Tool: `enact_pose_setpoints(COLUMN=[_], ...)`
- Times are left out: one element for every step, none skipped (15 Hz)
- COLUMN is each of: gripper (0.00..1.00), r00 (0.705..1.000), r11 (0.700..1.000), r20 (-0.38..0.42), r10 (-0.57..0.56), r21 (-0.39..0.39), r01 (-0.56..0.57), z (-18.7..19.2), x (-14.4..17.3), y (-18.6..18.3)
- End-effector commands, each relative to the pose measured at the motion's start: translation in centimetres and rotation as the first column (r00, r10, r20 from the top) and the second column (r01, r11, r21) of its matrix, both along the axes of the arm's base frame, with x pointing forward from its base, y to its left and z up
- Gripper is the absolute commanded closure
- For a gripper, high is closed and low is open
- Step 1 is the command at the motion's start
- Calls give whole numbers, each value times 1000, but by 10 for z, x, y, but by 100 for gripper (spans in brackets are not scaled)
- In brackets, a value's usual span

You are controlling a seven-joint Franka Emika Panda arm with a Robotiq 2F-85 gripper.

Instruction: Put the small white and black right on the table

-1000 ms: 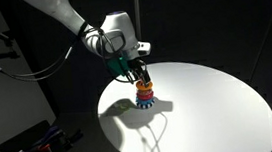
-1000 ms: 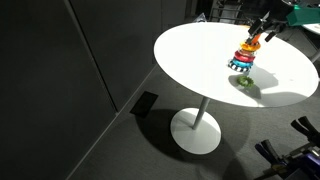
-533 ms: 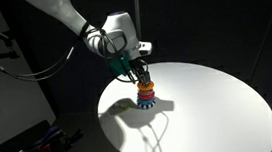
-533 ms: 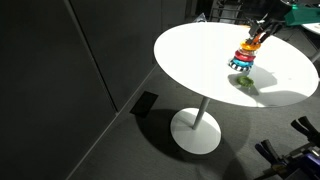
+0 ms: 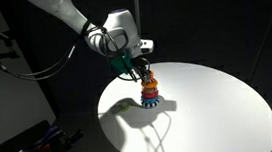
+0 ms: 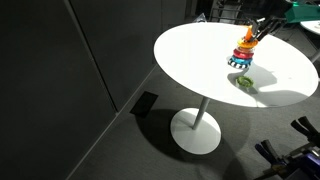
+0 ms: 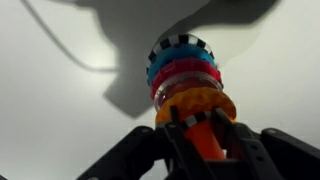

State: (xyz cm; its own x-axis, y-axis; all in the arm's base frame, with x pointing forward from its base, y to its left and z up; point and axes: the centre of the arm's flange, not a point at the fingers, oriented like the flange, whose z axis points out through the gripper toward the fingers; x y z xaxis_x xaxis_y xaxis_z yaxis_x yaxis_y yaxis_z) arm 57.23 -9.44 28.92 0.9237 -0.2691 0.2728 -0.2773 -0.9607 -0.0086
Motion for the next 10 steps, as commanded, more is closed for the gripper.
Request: enact_pose_setpoints(gripper=[93,97,100,100,97,95,95,87,69,68], r00=[1000,1000,999,999,999,999,999,999,999,999], r11=[1000,1000,1000,1000,1000,1000,1000,999,999,999], r20=[18,21,24,27,31,34,37,39,40,41], r10=[-20,-22,-24,-25,-28,-29,-30,-31,-33,-34], r21=[-5,-5,-5,-4,-5,-5,-6,-6,-8,-10], r01=[20,22,24,26,28,29,30,31,33,35], z=[13,15,17,19,22,24,25,26,27,28], x=[3,2,2,1,0,0,-1,-1,-1,-1], y=[-6,-7,-8,-9,-9,-10,-11,-11,-12,-13])
